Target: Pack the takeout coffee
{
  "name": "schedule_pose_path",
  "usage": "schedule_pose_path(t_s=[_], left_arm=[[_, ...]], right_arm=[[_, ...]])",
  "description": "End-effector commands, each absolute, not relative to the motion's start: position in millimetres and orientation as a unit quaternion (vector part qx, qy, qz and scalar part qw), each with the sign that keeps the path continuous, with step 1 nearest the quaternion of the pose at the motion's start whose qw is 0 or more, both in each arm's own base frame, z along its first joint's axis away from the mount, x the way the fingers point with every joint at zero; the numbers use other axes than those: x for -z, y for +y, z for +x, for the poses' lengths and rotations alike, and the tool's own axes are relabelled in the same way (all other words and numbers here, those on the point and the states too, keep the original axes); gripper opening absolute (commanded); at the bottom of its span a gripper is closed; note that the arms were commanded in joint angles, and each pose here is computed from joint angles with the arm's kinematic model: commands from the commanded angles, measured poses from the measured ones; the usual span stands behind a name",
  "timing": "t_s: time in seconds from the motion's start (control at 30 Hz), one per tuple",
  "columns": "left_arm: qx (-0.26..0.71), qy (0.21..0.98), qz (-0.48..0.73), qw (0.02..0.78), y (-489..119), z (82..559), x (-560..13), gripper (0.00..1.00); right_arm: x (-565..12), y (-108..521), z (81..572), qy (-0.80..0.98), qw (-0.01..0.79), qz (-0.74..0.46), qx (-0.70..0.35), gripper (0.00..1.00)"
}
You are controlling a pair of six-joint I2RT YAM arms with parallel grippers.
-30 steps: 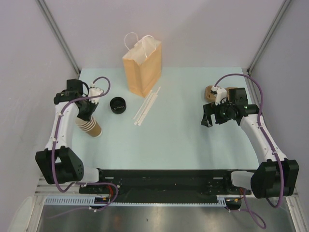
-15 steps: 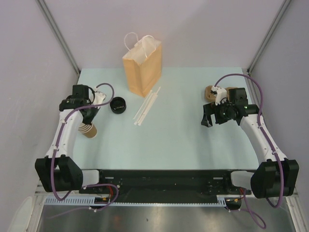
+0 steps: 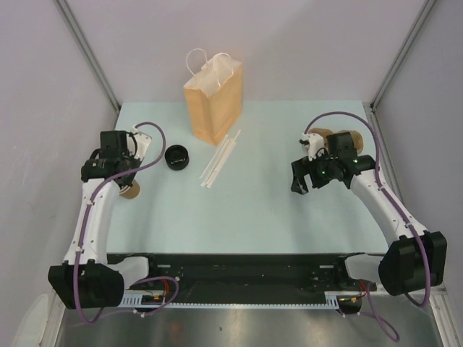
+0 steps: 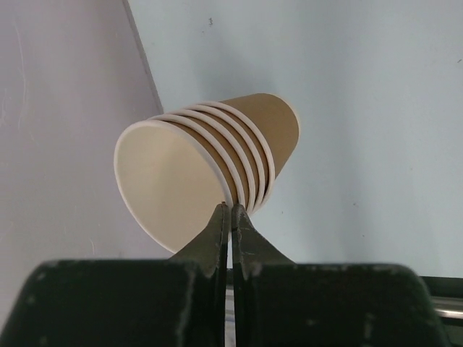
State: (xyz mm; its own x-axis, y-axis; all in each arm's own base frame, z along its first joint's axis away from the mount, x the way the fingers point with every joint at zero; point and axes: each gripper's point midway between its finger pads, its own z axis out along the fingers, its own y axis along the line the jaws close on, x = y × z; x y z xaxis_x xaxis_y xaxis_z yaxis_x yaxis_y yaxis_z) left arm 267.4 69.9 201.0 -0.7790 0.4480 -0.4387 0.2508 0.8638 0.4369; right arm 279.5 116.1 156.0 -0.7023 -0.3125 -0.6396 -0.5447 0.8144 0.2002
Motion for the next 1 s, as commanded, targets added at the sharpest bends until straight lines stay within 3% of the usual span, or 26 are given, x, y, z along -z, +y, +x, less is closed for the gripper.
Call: schedule_pose_path(t_s=[0.0, 0.27, 0.53, 0.83, 0.97], left_arm=[[-0.194, 0.919, 0.178, 0.294, 71.1, 267.8, -214.0, 0.00], [-0.173, 0.923, 0.177, 0.293, 61.8, 266.4, -200.1, 0.00], [-0.136, 0.933, 0.169, 0.287, 49.2, 254.6, -180.6, 0.00], [-0.124, 0.932, 0.164, 0.300, 44.7, 252.3, -180.1, 0.00], [-0.121, 0.930, 0.166, 0.304, 43.0, 252.4, -181.8, 0.00]], right_arm=[[-161.4, 137.1, 284.8, 0.890, 0.314, -0.272, -0.190, 1.00], [-185.3, 184.2, 299.9, 0.857, 0.341, -0.276, -0.269, 1.00], [-233.2, 306.0, 302.0, 0.778, 0.339, -0.275, -0.452, 1.00], [-261.1, 441.8, 291.3, 0.702, 0.242, -0.217, -0.633, 0.76], [-237.6, 496.2, 283.2, 0.700, 0.176, -0.199, -0.663, 0.69]])
